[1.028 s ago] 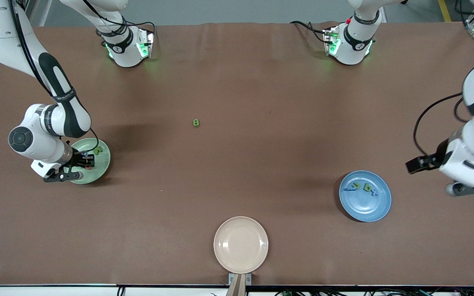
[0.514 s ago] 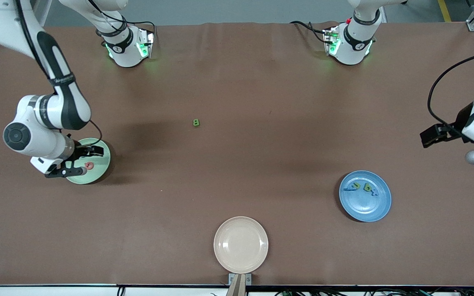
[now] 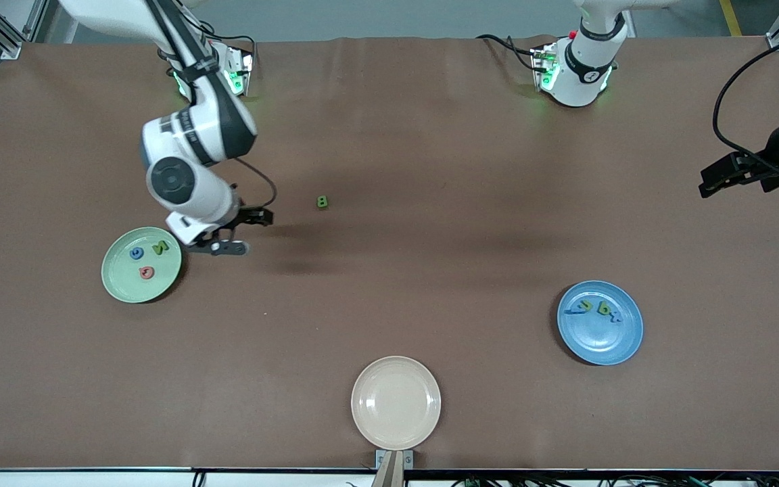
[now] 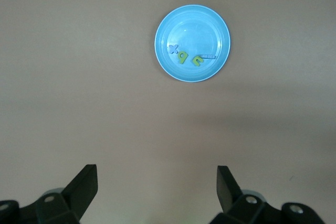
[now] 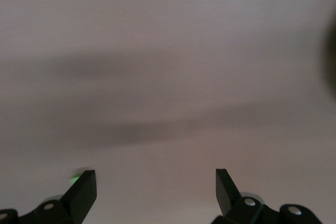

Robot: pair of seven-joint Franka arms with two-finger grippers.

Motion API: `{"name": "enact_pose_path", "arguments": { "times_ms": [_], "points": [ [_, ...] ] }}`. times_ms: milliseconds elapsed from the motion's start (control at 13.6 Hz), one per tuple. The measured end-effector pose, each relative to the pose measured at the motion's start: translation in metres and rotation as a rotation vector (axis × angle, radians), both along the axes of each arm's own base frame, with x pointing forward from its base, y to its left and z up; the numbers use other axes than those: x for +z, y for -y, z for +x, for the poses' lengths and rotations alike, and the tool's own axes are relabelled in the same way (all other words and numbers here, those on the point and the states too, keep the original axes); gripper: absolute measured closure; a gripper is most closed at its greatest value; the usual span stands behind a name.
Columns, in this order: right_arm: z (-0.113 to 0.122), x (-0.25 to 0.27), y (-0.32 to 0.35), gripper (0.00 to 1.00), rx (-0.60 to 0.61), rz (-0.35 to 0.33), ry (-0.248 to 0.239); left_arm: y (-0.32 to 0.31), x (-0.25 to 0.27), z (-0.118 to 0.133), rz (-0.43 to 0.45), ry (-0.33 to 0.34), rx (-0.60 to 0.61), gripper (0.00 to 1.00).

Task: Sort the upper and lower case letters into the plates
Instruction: 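Grasp the green B with the right gripper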

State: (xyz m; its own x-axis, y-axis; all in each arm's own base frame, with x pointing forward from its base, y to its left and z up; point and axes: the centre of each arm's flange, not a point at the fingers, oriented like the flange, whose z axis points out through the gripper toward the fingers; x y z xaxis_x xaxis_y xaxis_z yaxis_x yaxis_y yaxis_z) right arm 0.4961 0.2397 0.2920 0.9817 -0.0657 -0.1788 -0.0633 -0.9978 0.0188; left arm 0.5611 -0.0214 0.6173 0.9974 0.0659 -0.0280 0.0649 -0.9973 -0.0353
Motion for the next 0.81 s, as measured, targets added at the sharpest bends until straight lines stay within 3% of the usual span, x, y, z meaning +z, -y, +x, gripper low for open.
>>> {"name": "enact_pose_path", "arguments": {
  "times_ms": [220, 367, 588, 808],
  "points": [
    [-0.037, -0.031, -0.072, 0.0, 0.078, 0.033, 0.078, 0.002, 0.0, -0.002, -0.011, -0.001, -0.001, 0.0],
    [-0.06, -0.064, -0.102, 0.0, 0.149, 0.047, 0.1, 0.003, 0.0, -0.002, -0.017, 0.0, -0.003, 0.0],
    [-0.089, -0.103, -0.124, 0.0, 0.339, 0.058, 0.092, 0.007, 0.001, -0.002, -0.02, 0.001, -0.009, 0.0],
    [-0.09, -0.116, -0.108, 0.0, 0.422, 0.052, 0.07, 0.015, 0.001, -0.003, -0.022, 0.001, -0.024, 0.0]
  ]
}}
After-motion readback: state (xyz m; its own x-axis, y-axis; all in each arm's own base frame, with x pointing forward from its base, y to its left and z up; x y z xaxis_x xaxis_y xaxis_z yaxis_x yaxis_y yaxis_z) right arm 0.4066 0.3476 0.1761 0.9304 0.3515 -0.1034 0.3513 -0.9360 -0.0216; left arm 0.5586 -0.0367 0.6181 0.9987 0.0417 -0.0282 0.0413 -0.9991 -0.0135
